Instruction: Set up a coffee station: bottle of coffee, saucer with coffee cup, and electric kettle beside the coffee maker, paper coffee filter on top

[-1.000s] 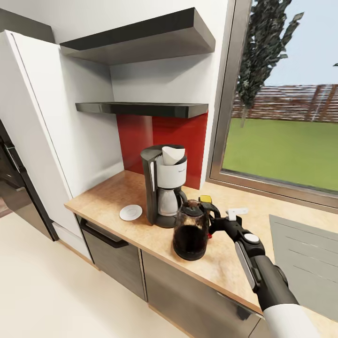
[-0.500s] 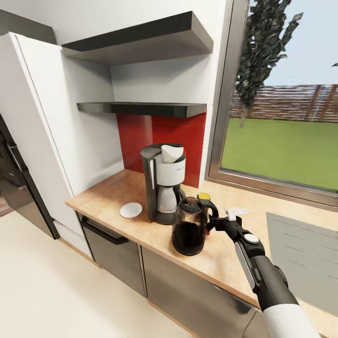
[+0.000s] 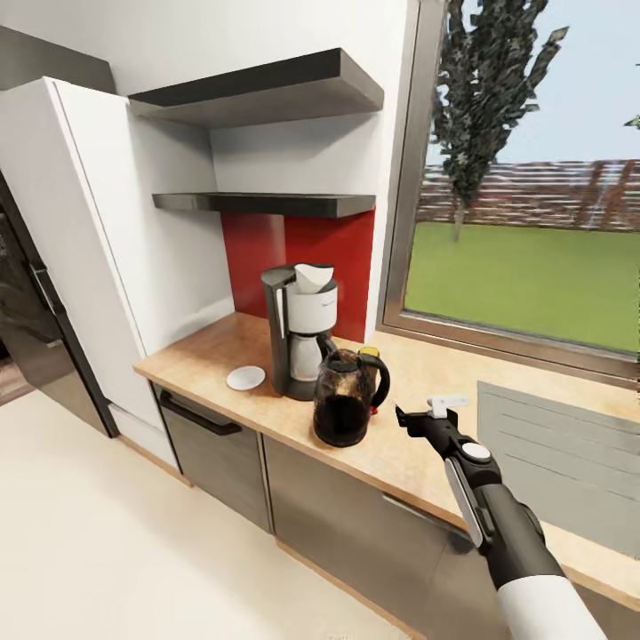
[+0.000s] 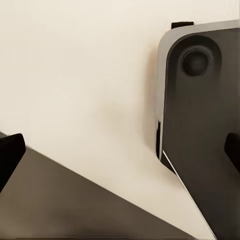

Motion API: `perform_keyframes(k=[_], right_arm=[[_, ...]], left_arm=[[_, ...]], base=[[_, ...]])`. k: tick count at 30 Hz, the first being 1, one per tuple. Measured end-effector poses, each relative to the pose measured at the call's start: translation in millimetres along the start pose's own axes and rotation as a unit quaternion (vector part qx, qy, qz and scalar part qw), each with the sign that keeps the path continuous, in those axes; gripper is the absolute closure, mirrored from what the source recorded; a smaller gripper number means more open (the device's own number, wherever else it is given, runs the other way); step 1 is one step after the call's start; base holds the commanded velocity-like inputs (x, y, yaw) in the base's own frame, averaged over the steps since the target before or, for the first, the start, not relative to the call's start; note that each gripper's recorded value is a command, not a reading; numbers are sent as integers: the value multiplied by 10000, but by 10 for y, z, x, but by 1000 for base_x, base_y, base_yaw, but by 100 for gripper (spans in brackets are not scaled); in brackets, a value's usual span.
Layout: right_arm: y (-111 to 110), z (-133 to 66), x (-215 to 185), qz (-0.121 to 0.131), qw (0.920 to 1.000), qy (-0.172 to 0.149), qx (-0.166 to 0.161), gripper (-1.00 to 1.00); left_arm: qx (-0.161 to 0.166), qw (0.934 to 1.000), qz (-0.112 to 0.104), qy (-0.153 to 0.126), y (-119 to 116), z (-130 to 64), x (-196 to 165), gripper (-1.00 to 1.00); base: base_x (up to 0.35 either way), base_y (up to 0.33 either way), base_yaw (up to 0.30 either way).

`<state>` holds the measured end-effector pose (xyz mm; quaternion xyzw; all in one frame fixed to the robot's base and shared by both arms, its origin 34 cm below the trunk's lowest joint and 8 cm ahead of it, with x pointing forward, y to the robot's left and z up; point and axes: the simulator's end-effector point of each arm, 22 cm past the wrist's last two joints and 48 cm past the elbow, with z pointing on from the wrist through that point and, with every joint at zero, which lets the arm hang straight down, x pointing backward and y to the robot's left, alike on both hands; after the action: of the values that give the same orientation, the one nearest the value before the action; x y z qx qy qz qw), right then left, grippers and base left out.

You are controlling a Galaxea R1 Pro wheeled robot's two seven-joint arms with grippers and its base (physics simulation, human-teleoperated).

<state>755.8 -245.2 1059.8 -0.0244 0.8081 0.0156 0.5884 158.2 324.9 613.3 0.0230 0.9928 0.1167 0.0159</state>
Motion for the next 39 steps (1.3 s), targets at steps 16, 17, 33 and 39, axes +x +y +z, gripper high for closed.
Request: perform_keyframes(k=[16,17,33,39], right_arm=[[298,113,233,151,9994,-249,-197,-100],[372,130,302,185,9992,-266,-238,-100],[684,-297,2580,287,9977,467,-391,-100],[551,-743,3317,316,9935,1092,6,-100]], left_arm=[[-42,9992,-29,-399,57,3,-400,-100],[-48,9990,-38,-453,64,0,-451,-100],[-41,9950,-150,-986,59,-53,-876,-100],[-27,9917,-168,-1275,48,-82,-981,-100]], base=[[-329,-15,0],[-336,0,0],[-49,0,0],[0,0,0]])
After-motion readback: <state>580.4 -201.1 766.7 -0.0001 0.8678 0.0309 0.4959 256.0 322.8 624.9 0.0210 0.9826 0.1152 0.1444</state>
